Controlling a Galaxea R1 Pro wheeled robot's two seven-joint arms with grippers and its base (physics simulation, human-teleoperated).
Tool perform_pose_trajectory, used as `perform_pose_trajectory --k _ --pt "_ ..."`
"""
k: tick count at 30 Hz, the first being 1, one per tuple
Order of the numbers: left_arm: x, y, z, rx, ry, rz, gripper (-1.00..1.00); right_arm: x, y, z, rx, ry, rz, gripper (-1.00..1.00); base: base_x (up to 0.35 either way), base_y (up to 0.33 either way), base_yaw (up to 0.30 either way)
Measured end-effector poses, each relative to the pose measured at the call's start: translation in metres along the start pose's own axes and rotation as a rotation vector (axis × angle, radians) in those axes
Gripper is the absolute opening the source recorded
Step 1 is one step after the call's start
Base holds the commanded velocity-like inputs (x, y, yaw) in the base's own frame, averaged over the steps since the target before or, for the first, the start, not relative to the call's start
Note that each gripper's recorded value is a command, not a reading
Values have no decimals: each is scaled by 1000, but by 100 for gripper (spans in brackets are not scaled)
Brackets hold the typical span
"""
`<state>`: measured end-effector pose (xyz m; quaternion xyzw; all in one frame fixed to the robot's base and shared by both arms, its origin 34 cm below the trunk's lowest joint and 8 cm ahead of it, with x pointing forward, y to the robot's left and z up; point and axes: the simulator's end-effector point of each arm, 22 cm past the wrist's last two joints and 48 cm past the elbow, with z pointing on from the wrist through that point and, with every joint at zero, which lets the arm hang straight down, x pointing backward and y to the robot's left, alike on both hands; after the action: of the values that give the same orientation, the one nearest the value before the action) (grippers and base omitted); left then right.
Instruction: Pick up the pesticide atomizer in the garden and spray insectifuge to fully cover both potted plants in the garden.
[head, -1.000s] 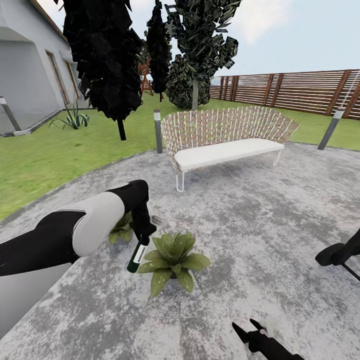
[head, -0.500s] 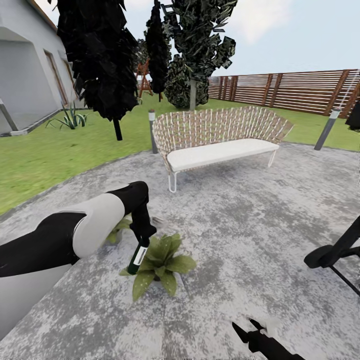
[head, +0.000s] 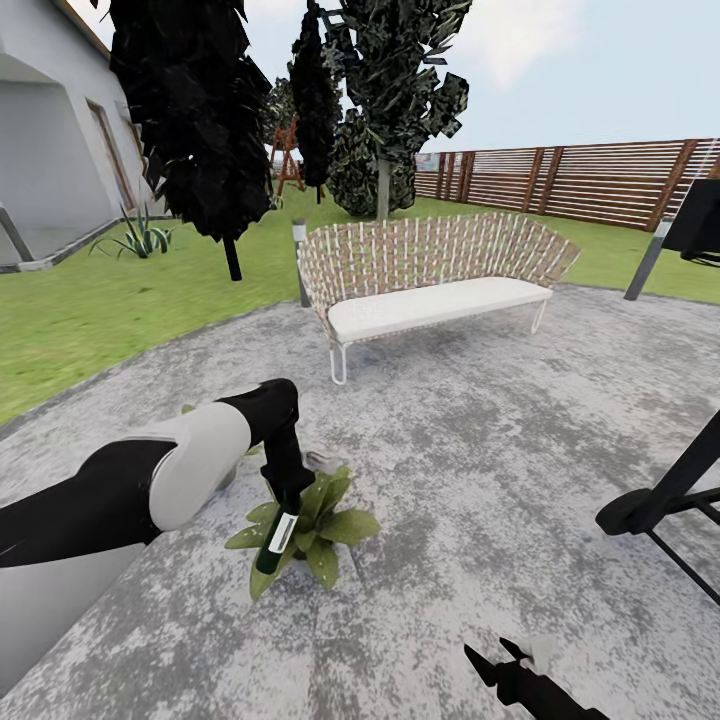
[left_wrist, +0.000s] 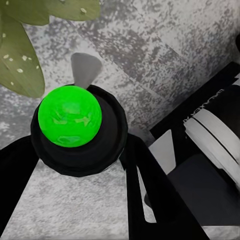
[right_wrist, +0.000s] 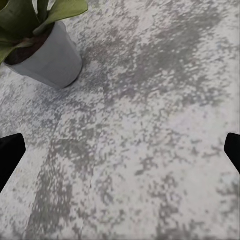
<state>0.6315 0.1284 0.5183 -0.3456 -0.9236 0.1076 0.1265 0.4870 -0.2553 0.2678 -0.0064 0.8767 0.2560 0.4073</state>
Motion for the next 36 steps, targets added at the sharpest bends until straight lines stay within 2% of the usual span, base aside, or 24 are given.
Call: perform_pose_trajectory --k 12,19,26,36 --pt "-2 3 -6 -15 -5 1 -100 0 -7 0 28 0 0 100 0 0 0" --pt "5 10 -2 -45 24 4 -100 0 -7 0 31 1 0 100 0 0 0" --pt "4 10 -4 -44 19 0 -100 0 -8 -1 32 1 -1 100 1 -1 32" --pt "4 10 -4 -44 18 1 -100 0 -8 -1 32 0 -1 100 85 -202 166"
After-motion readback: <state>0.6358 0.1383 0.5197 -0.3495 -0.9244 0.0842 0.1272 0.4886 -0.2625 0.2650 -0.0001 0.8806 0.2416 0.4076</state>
